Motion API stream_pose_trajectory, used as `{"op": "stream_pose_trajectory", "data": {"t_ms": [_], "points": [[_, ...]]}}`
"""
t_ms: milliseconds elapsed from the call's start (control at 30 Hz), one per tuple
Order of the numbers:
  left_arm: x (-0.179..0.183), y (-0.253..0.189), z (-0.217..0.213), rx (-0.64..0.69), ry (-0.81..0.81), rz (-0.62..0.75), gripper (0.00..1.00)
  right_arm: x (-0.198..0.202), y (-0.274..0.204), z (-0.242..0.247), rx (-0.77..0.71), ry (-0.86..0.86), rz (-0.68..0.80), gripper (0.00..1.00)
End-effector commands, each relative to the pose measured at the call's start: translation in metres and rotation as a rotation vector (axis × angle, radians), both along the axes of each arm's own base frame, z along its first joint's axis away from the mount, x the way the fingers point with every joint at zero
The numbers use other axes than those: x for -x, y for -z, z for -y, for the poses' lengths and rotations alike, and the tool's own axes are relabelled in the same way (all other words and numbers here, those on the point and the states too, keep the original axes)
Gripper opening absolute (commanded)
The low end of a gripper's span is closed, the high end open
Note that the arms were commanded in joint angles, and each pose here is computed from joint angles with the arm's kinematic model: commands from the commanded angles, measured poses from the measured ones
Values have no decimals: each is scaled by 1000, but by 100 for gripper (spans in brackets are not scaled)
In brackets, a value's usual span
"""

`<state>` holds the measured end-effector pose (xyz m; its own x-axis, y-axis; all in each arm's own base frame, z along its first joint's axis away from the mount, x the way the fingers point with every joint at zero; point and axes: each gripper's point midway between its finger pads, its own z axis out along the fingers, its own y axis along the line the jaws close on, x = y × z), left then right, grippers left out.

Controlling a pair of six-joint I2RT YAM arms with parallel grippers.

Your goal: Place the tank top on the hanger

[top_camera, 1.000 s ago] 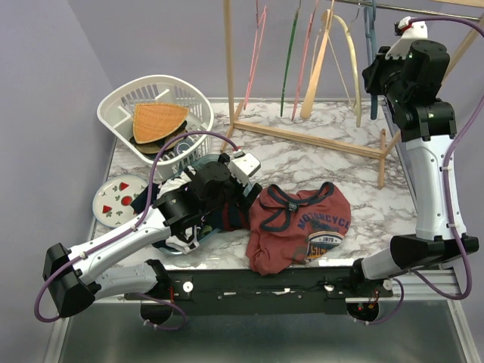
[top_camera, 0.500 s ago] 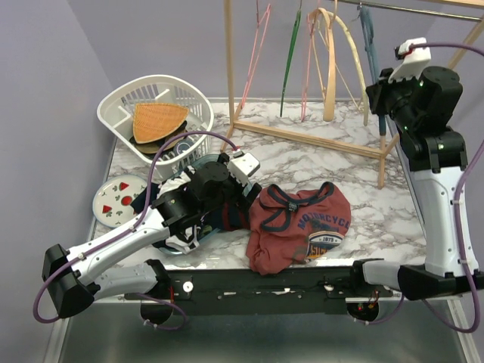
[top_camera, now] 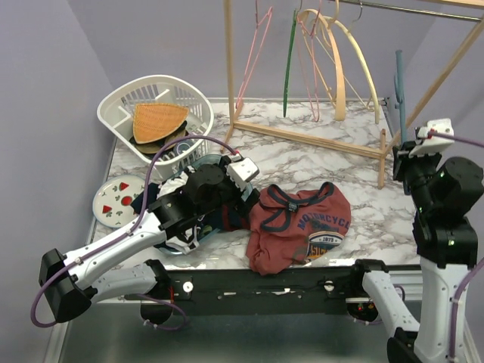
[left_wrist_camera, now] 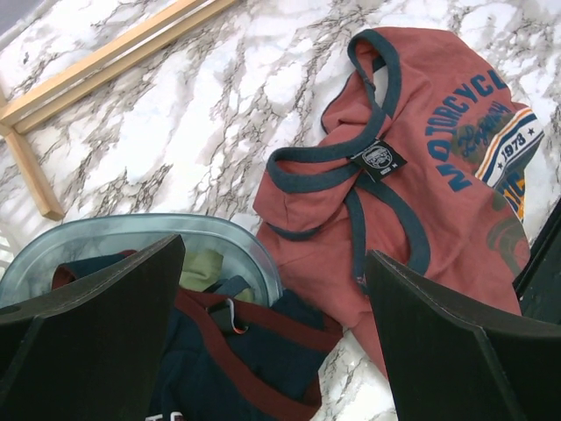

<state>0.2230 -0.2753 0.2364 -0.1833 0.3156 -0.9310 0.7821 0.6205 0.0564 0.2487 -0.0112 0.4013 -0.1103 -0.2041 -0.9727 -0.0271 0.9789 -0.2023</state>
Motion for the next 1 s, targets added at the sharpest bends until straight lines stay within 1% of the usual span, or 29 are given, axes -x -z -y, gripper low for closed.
{"op": "stream_pose_trajectory", "data": {"t_ms": [0, 100, 233, 300, 367, 400, 467, 500, 633, 667, 700, 767, 800, 833, 900, 967], "points": [[11, -14, 9, 48, 124, 77, 99, 29, 53, 4, 3, 16, -90, 0], [16, -7, 12, 31, 178, 100, 99, 41, 87, 14, 26, 65, -175, 1], [25, 7, 14, 12, 246, 115, 99, 62, 115, 26, 66, 128, -242, 1], [25, 4, 14, 20, 255, 139, 99, 71, 130, 26, 93, 119, -278, 1], [25, 4, 13, 22, 255, 152, 99, 83, 129, 22, 109, 93, -275, 1], [26, 5, 12, 19, 260, 158, 99, 88, 134, 21, 134, 70, -298, 1], [28, 3, 12, 22, 282, 184, 99, 90, 143, 9, 142, -8, -328, 1], [29, 3, 12, 21, 289, 193, 99, 94, 152, 4, 170, -60, -367, 1], [37, 5, 11, 18, 347, 252, 99, 99, 165, -33, 171, -310, -399, 0], [38, 0, 9, 19, 360, 288, 99, 99, 165, -38, 179, -356, -407, 0], [40, -4, 10, 33, 377, 316, 99, 100, 166, -43, 216, -409, -406, 1], [44, -11, 9, 44, 398, 374, 99, 99, 163, -56, 230, -512, -395, 1], [45, -13, 8, 47, 406, 390, 99, 98, 161, -60, 260, -569, -405, 1], [48, -16, 9, 52, 424, 405, 99, 100, 157, -71, 250, -646, -389, 1], [50, -21, 7, 45, 443, 445, 99, 101, 152, -82, 274, -764, -396, 1], [54, -25, 5, 27, 467, 479, 99, 104, 145, -99, 249, -892, -374, 1]]}}
